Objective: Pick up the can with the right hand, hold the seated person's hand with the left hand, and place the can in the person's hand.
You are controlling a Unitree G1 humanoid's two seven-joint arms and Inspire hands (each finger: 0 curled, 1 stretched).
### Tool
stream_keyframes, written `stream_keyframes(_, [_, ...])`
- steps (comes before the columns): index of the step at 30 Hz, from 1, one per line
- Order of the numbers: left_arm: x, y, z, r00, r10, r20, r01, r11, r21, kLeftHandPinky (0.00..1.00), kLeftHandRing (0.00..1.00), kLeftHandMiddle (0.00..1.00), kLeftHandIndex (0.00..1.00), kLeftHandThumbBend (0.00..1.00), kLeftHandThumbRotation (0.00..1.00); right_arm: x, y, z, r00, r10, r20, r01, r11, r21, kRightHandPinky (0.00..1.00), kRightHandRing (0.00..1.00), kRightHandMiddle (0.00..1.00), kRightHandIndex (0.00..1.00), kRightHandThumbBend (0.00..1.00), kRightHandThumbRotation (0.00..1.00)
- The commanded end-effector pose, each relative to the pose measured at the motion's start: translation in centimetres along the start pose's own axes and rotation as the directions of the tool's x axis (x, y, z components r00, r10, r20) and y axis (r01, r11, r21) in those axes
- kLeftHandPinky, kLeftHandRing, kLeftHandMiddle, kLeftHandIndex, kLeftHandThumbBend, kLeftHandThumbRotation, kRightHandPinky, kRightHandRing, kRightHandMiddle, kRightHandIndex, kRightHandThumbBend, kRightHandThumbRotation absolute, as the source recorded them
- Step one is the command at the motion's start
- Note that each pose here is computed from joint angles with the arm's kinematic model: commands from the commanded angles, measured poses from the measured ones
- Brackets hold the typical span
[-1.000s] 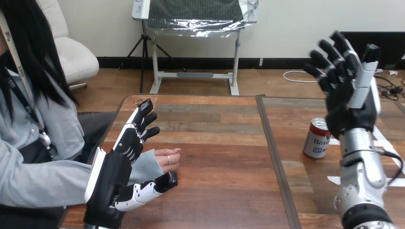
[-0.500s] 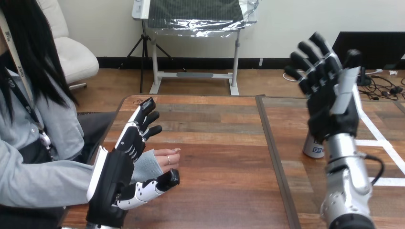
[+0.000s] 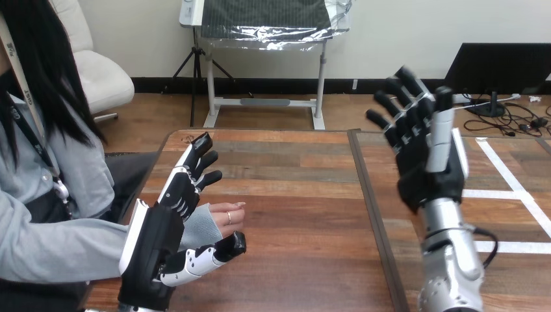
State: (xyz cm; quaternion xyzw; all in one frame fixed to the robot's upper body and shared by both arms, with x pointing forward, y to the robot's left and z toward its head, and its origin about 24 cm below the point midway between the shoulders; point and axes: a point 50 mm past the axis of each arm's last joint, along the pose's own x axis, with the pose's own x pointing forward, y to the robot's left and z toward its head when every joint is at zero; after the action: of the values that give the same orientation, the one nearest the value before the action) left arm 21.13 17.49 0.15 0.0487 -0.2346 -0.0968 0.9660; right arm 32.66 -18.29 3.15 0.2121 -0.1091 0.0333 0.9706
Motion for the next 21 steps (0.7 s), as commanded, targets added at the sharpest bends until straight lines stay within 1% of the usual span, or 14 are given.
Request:
stream_keyframes(1, [2.0, -0.2, 0.6, 0.997, -0.008, 0.079, 0.009, 1.000, -0.012, 0.85, 0.93, 0.95, 0.93, 1.00, 0.53, 1.5, 2.1, 1.4, 0.996, 0.048, 0.069, -0.049, 0.999, 0.016, 0.63, 0.70, 0.74, 0.76, 1.00, 0.70])
stream_keyframes(2, [2.0, -0.2, 0.6, 0.997, -0.008, 0.080, 0.009, 1.000, -0.013, 0.85, 0.93, 0.95, 0.93, 1.00, 0.53, 1.5, 2.2, 1.3, 0.997, 0.045, 0.068, -0.046, 0.999, 0.024, 0.59, 0.67, 0.72, 0.73, 1.00, 0.68])
stream_keyframes(3, [2.0, -0.2, 0.6, 0.997, -0.008, 0.081, 0.009, 1.000, -0.011, 0.85, 0.93, 0.95, 0.93, 1.00, 0.53, 1.6, 2.4, 1.3, 0.998, 0.036, 0.061, -0.040, 0.997, 0.065, 0.56, 0.64, 0.70, 0.71, 1.00, 0.66])
stream_keyframes(4, [2.0, -0.2, 0.6, 0.997, -0.007, 0.081, 0.008, 1.000, -0.009, 0.85, 0.93, 0.95, 0.93, 1.00, 0.53, 1.6, 2.5, 1.2, 0.998, 0.031, 0.055, -0.036, 0.995, 0.093, 0.41, 0.49, 0.56, 0.59, 0.95, 0.55])
stream_keyframes(6, [2.0, -0.1, 0.6, 0.997, -0.006, 0.082, 0.007, 1.000, -0.006, 0.85, 0.92, 0.95, 0.93, 1.00, 0.53, 1.7, 2.7, 1.1, 0.999, 0.028, 0.045, -0.034, 0.990, 0.140, 0.31, 0.39, 0.47, 0.53, 0.91, 0.48])
stream_keyframes(8, [2.0, -0.1, 0.6, 0.997, -0.004, 0.081, 0.005, 1.000, -0.005, 0.85, 0.92, 0.95, 0.93, 1.00, 0.53, 1.7, 2.8, 1.0, 0.999, 0.029, 0.040, -0.035, 0.986, 0.165, 0.20, 0.25, 0.32, 0.39, 0.81, 0.33])
stream_keyframes(9, [1.9, -0.1, 0.6, 0.997, -0.003, 0.081, 0.004, 1.000, -0.004, 0.85, 0.92, 0.95, 0.93, 1.00, 0.53, 1.6, 2.8, 0.9, 0.999, 0.029, 0.039, -0.036, 0.984, 0.175, 0.16, 0.20, 0.27, 0.33, 0.77, 0.28])
stream_keyframes(10, [1.9, -0.1, 0.6, 0.997, -0.003, 0.081, 0.003, 1.000, -0.004, 0.85, 0.92, 0.95, 0.93, 1.00, 0.53, 1.6, 2.8, 0.9, 0.999, 0.030, 0.038, -0.036, 0.983, 0.180, 0.13, 0.16, 0.21, 0.27, 0.71, 0.22])
stream_keyframes(12, [1.9, -0.1, 0.6, 0.997, -0.002, 0.081, 0.002, 1.000, -0.003, 0.85, 0.92, 0.95, 0.93, 1.00, 0.53, 1.5, 2.8, 0.7, 0.999, 0.021, 0.032, -0.026, 0.982, 0.189, 0.08, 0.10, 0.14, 0.18, 0.61, 0.14])
stream_keyframes(13, [1.9, -0.1, 0.6, 0.997, -0.001, 0.081, 0.001, 1.000, -0.003, 0.85, 0.92, 0.95, 0.93, 1.00, 0.54, 1.4, 2.8, 0.7, 1.000, 0.014, 0.027, -0.019, 0.981, 0.193, 0.05, 0.06, 0.09, 0.12, 0.52, 0.09])
stream_keyframes(16, [1.9, -0.1, 0.6, 0.997, -0.001, 0.079, 0.001, 1.000, -0.002, 0.85, 0.92, 0.95, 0.93, 1.00, 0.54, 1.3, 2.8, 0.5, 1.000, 0.005, 0.010, -0.007, 0.980, 0.201, 0.03, 0.03, 0.04, 0.06, 0.43, 0.05])
stream_keyframes(21, [1.8, -0.1, 0.6, 0.997, 0.000, 0.083, 0.000, 1.000, 0.000, 0.85, 0.92, 0.95, 0.93, 1.00, 0.54, 1.1, 2.6, 0.2, 1.000, 0.010, -0.019, -0.006, 0.974, 0.225, 0.01, 0.01, 0.01, 0.02, 0.30, 0.01])
